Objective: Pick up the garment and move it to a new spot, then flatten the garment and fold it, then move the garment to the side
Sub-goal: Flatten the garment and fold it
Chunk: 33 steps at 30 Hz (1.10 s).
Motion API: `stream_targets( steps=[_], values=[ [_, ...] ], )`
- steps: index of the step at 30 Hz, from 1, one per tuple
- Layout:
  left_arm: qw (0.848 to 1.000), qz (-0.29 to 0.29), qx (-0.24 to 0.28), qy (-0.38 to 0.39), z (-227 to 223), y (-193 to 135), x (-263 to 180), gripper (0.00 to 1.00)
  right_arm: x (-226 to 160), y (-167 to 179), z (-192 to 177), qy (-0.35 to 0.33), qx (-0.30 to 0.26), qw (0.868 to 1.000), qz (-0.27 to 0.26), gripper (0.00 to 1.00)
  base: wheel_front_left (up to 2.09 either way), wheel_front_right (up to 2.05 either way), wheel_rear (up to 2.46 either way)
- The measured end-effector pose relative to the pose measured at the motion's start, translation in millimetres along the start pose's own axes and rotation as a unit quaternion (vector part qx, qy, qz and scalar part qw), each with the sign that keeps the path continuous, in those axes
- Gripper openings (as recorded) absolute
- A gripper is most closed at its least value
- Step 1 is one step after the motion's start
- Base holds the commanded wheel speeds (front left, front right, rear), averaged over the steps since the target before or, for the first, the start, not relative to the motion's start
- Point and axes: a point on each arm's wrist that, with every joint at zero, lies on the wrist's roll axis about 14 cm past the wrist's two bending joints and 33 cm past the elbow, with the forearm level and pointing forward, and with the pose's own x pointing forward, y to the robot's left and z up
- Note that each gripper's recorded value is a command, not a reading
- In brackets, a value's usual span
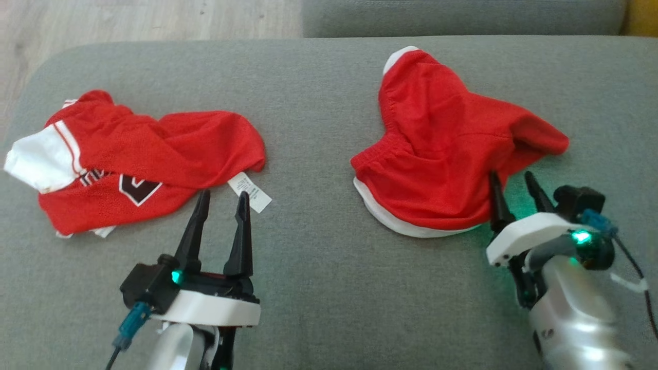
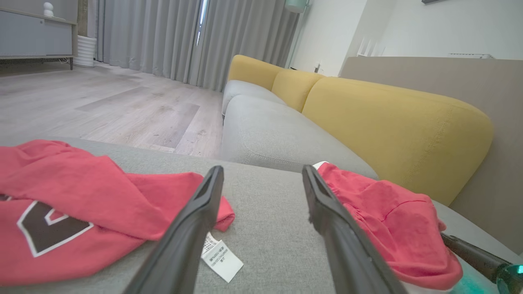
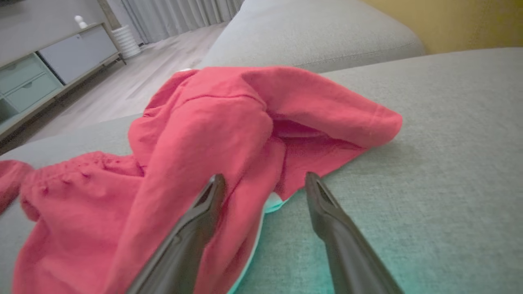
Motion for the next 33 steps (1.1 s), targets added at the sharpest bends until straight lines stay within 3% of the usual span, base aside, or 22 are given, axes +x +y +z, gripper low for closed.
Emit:
stream_targets(
  steps=[6, 7, 8, 15, 20, 26, 33],
  values=[
    [1.000, 0.010, 0.002, 0.002, -0.8, 5.3, -5.3, 1.00, 15.5, -4.3, -4.2, 0.027, 0.000, 1.000, -0.012, 0.97, 0.00, 0.00, 0.00],
    [1.000, 0.011, 0.002, 0.002, -0.5, 5.9, -5.8, 1.00, 17.2, -1.9, -4.9, 0.031, 0.000, 0.999, -0.009, 0.45, 0.00, 0.00, 0.00],
    [1.000, 0.011, 0.002, 0.002, -0.4, 6.1, -6.0, 1.00, 18.4, 0.4, -5.4, 0.034, -0.002, 0.999, -0.006, 0.00, 0.00, 0.00, 0.00],
    [1.000, 0.004, 0.001, 0.002, -0.4, 1.7, -4.0, 1.00, 15.2, 5.5, -8.0, 0.040, -0.018, 0.999, 0.006, 0.00, 0.00, 0.00, 0.00],
    [1.000, -0.013, 0.000, -0.003, 2.2, -8.7, 0.4, 1.00, 10.0, -6.6, 31.1, -0.022, -0.031, 0.999, -0.008, 0.00, 0.00, 0.00, 0.00],
    [0.999, -0.033, -0.002, -0.010, 6.4, -22.6, 2.9, 1.00, -21.0, -45.9, 51.3, -0.068, -0.058, 0.994, -0.063, 0.00, 0.00, 0.00, 0.00],
    [0.999, -0.053, -0.009, -0.007, 3.8, -37.0, 2.1, 1.00, -57.2, -85.7, 94.0, -0.126, -0.128, 0.975, -0.128, 0.00, 0.00, 0.00, 0.00]
  ],
)
